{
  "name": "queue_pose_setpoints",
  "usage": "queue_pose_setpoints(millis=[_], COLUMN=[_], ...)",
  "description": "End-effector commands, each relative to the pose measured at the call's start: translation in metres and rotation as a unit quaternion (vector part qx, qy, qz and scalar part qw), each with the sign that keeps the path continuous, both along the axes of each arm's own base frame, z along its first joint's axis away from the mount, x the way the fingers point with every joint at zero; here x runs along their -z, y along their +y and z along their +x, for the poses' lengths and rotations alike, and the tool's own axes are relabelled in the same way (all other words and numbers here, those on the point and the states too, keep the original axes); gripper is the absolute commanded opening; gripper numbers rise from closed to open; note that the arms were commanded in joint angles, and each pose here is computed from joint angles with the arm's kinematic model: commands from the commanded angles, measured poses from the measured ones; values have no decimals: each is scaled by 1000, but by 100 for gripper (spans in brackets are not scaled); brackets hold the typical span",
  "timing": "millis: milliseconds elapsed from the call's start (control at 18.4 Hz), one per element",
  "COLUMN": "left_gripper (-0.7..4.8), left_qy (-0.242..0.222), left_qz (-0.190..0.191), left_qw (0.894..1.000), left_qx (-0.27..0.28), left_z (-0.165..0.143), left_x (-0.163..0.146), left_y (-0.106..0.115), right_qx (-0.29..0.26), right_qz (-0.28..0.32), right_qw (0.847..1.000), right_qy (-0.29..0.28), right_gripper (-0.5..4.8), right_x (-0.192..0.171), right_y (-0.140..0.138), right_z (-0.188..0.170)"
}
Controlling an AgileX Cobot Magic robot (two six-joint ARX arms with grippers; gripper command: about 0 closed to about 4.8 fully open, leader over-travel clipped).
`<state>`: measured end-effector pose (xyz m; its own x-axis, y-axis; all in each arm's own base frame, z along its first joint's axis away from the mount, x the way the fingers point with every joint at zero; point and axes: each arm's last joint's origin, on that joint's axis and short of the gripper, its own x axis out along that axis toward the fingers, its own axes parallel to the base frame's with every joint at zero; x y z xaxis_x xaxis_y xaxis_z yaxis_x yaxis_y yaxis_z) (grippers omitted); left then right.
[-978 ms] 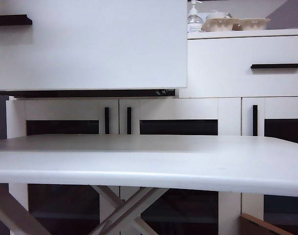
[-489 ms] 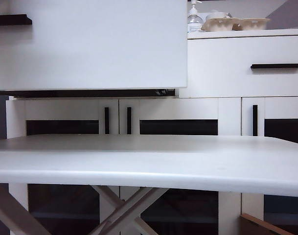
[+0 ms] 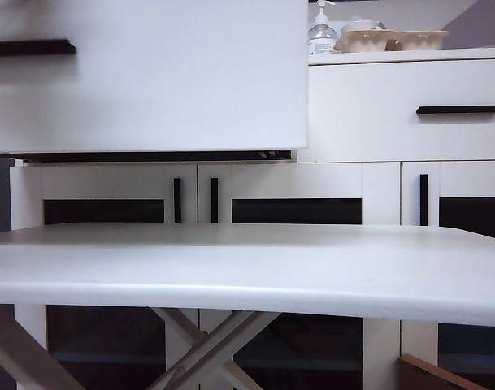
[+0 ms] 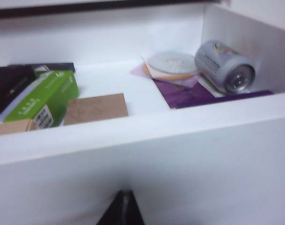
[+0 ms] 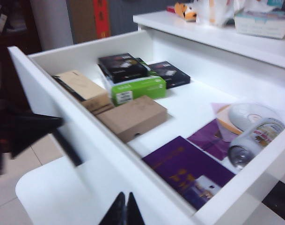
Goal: Pick up a can of beer from the white table, open the left drawer, place the beer inside the drawer, and finally close the drawer.
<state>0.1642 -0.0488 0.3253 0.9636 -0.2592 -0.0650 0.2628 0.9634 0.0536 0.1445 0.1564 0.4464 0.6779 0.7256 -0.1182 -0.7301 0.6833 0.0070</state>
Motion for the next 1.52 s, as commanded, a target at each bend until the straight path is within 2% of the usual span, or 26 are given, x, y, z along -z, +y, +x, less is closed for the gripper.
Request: queue_pose_setpoints(millis=[54, 272, 489, 652, 869, 978, 1141, 1521], left_gripper=[-6, -6, -6, -6, -6, -6, -6, -6], left_qy=[-29, -51, -68, -83, -76, -69, -79, -91], left_qz=[-7, -1, -7, -15, -14, -11, -14, -28], left_qw=[1000, 999, 998, 996, 996, 997, 996, 995], left_qx=[-9, -10, -11, -36, -42, -42, -44, -39], left_z=[20, 53, 70, 80, 93, 97, 105, 146], left_x=[0, 10, 18, 21, 31, 34, 27, 5], left_y=[-5, -15, -20, -21, -25, -26, -27, -10], right_qx=[-1, -2, -1, -3, 0, 26, 62, 65], right_qz=[12, 13, 18, 18, 16, 9, 1, 0], right_qw=[1000, 1000, 1000, 1000, 1000, 1000, 998, 998], right_qy=[-9, -9, -4, -3, -2, 1, 15, 21], right_gripper=[-3, -3, -3, -3, -3, -3, -3, -3], right_x=[-5, -5, -5, -5, -5, -3, 0, 1], right_y=[-1, -1, -2, -1, -2, -3, -5, -5], right_z=[-1, -2, -2, -2, -2, -1, 0, 0])
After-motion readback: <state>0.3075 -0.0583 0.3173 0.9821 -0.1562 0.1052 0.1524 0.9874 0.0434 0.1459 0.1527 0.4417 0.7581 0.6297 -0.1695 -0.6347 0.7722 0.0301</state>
